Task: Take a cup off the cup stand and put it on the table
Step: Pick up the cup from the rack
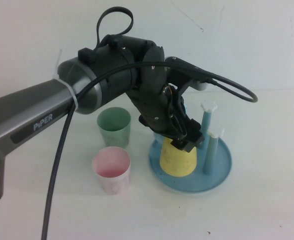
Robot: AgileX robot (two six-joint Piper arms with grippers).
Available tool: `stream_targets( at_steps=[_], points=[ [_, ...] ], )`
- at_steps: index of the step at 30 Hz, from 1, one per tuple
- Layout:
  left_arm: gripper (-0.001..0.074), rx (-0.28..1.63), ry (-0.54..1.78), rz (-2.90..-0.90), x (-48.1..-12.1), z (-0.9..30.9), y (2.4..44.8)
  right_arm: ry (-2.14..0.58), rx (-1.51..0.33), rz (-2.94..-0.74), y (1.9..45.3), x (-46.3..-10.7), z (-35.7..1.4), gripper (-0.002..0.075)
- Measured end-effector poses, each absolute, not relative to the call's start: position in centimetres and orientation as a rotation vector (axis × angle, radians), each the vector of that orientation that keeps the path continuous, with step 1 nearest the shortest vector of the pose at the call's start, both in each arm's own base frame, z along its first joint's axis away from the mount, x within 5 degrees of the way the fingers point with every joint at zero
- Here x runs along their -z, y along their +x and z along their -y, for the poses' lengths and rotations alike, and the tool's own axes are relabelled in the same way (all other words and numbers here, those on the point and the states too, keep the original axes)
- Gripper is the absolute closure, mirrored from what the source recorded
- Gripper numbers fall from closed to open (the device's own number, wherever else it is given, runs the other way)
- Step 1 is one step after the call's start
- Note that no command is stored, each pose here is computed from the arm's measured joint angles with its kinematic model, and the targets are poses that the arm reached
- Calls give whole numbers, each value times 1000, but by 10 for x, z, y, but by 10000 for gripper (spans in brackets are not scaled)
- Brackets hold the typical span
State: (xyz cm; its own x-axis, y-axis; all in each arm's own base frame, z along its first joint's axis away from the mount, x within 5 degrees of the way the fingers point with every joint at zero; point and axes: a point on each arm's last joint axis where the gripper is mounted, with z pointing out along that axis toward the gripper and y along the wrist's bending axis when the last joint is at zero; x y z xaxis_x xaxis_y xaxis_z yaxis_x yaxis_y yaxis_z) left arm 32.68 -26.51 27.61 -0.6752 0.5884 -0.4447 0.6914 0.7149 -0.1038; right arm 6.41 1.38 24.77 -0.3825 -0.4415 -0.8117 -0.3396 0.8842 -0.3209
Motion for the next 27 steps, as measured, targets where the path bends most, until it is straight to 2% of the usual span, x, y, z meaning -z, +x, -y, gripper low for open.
stream_targets(
  at_steps=[16,23,27],
  points=[
    [235,382,982,-2527,-282,264,325,-564,114,-2003,64,-248,-14,730],
    [235,401,989,-2432,-320,254,311,-511,72,-1952,66,-253,-16,730],
    [235,445,966,-2378,-351,244,295,-420,-95,-1915,66,-258,-24,730]
  ],
)
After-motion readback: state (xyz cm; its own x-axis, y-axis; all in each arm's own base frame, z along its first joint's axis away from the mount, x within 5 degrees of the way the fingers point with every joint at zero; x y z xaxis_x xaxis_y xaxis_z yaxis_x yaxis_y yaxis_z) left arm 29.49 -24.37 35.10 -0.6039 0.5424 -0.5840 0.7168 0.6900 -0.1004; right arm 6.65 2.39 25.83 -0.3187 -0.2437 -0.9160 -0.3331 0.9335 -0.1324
